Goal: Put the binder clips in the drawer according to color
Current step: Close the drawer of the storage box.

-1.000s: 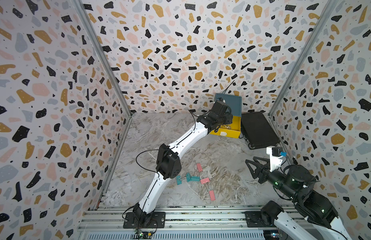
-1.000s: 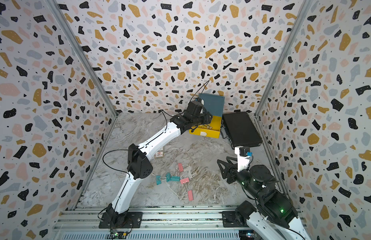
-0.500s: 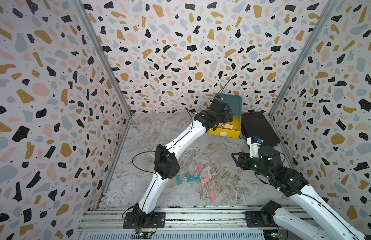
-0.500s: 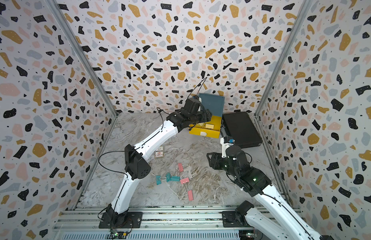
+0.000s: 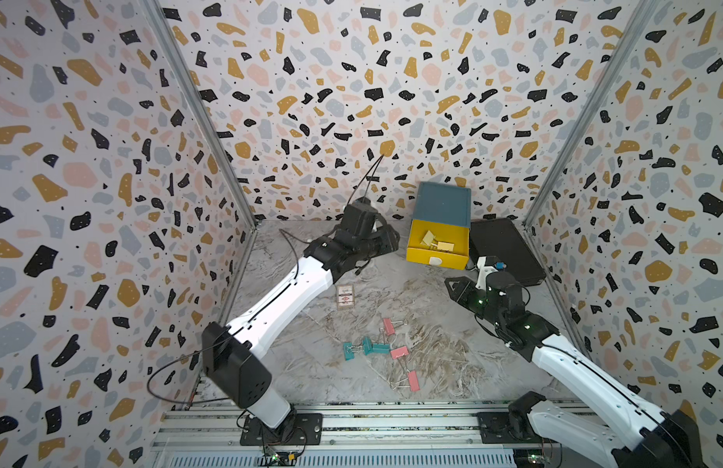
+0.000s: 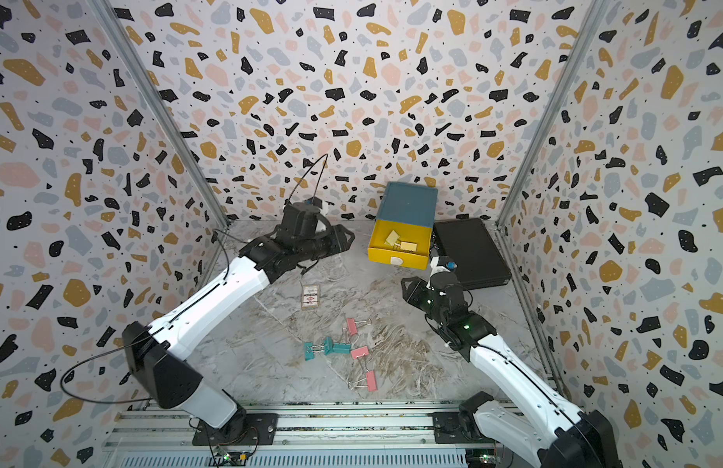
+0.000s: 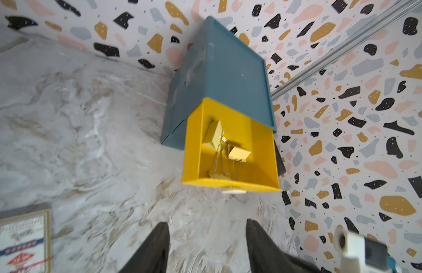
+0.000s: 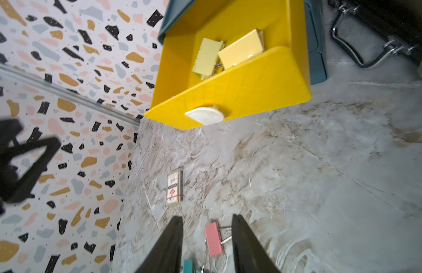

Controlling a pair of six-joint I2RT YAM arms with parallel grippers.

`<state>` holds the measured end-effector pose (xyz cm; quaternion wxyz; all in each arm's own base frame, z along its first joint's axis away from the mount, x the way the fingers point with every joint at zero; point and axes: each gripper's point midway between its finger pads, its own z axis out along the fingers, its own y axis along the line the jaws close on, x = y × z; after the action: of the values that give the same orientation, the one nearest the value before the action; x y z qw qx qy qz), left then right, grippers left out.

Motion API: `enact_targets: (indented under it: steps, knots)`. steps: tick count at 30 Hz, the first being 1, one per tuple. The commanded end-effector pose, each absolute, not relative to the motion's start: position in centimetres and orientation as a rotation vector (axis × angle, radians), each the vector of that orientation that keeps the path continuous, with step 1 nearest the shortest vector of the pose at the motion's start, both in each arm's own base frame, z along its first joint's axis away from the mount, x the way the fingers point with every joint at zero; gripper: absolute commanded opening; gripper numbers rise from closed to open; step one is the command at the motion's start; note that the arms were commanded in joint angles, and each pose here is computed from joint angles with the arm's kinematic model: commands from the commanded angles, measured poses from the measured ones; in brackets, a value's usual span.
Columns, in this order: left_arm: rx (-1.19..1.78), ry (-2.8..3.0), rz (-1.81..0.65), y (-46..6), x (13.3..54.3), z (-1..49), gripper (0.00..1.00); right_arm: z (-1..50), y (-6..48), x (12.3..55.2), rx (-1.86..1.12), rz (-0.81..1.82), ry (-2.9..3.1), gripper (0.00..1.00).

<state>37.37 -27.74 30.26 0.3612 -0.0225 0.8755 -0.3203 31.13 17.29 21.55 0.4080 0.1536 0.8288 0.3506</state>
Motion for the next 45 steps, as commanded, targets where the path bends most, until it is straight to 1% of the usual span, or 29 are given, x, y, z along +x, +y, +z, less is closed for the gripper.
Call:
enact_targets:
  steps: [1, 5, 8, 13, 17, 24, 33, 39, 45]
  knots:
    - [-0.032, 2.299, -0.899, -26.5, 34.4, 28.2, 0.56, 24.5, 18.4, 33.8, 0.422, 1.019, 1.923, 0.4]
    - [0.001, 2.342, -0.883, -23.1, 30.6, 25.6, 0.56, 23.3, 19.3, 36.1, 0.497, 1.065, 1.89, 0.42]
    - [0.041, 2.403, -0.815, -20.5, 28.0, 23.8, 0.56, 23.2, 19.6, 37.5, 0.557, 1.097, 1.849, 0.41]
    - [0.035, 2.454, -0.737, -17.2, 25.3, 21.9, 0.55, 23.1, 19.5, 39.4, 0.638, 1.089, 1.808, 0.41]
    - [0.014, 2.455, -0.735, -16.4, 24.4, 21.6, 0.54, 23.2, 19.1, 40.5, 0.698, 1.069, 1.777, 0.39]
    - [-0.011, 2.435, -0.746, -16.1, 24.4, 22.1, 0.53, 23.5, 19.3, 42.6, 0.755, 1.064, 1.728, 0.34]
    - [0.013, 2.461, -0.714, -14.5, 23.2, 21.9, 0.52, 23.5, 18.3, 45.6, 0.814, 1.028, 1.654, 0.3]
    - [0.064, 2.489, -0.709, -13.7, 21.3, 21.6, 0.6, 22.8, 17.6, 47.7, 0.871, 1.049, 1.599, 0.3]
    - [0.101, 2.486, -0.696, -12.9, 19.5, 22.0, 0.62, 22.7, 17.5, 49.2, 0.888, 1.055, 1.561, 0.3]
